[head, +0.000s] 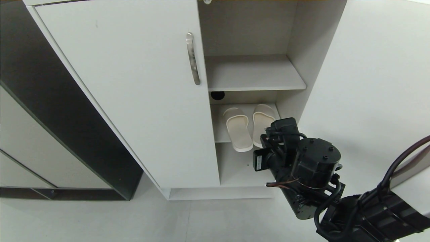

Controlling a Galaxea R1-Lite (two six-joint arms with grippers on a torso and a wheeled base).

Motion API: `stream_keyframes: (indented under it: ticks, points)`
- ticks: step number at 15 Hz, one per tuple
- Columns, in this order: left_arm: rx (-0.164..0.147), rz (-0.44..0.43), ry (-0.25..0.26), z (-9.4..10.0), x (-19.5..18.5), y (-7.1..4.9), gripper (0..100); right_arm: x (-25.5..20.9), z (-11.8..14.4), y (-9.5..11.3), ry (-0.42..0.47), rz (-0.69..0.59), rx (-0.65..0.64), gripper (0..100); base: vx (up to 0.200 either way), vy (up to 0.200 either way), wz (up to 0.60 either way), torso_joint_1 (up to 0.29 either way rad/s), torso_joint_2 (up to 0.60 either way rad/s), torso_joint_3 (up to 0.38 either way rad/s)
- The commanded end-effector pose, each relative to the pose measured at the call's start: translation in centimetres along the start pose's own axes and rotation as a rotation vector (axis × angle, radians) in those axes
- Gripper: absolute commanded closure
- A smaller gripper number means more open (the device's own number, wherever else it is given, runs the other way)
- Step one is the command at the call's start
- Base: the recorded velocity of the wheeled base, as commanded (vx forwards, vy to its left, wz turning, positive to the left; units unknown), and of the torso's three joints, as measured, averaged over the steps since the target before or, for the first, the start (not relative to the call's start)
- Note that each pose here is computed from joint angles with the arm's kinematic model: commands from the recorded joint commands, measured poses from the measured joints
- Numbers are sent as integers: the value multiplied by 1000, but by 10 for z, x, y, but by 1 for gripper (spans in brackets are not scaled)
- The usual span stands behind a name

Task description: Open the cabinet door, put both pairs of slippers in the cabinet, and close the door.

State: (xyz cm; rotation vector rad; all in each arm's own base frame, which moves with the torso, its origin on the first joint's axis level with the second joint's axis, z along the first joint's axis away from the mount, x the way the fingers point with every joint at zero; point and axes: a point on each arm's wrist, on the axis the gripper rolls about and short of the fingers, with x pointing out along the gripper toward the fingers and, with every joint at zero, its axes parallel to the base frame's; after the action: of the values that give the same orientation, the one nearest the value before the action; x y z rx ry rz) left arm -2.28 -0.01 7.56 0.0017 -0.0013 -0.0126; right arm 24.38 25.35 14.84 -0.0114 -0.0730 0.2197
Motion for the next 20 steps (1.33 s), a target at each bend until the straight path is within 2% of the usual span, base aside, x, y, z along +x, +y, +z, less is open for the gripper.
stream_keyframes:
  ticks: [1,13,20]
  points:
    - [0,0,1,0,0,0,100,1,-9,5,21,9,-13,100,0,0,0,0,0,0]
    - [3,3,1,0,0,0,100,-4,-26,4,71,25,-56,100,0,0,0,2,1,170]
    - [-2,2,1,0,0,0,100,-14,-16,-7,62,94,-46,100,0,0,0,0,1,72]
